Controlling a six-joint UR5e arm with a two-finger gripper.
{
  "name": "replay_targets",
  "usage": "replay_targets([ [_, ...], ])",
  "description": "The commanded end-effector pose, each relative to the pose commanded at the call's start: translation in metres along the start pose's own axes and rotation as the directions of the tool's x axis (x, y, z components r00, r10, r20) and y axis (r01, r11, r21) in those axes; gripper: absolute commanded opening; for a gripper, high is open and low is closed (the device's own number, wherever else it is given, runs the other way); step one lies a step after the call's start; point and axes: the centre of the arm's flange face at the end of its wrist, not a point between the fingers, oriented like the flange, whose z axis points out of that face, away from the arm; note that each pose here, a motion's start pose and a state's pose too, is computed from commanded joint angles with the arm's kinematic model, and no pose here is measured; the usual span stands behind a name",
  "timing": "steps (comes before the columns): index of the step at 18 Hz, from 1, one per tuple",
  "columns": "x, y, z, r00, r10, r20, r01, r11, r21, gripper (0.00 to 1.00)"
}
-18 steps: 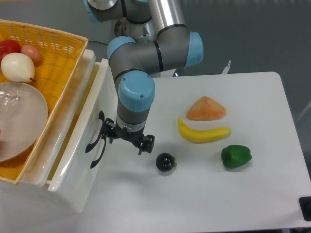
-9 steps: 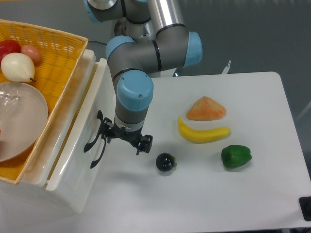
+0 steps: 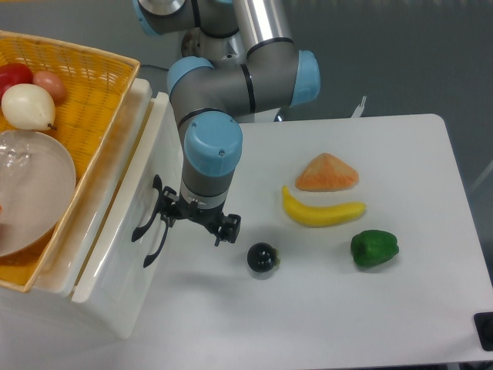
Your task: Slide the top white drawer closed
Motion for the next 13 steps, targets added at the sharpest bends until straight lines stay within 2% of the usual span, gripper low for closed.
replay_targets([
  [13,0.0006,0.0014,0.0027,1.000,-0.004,-0.017,0.004,1.000,-0.003,1.00],
])
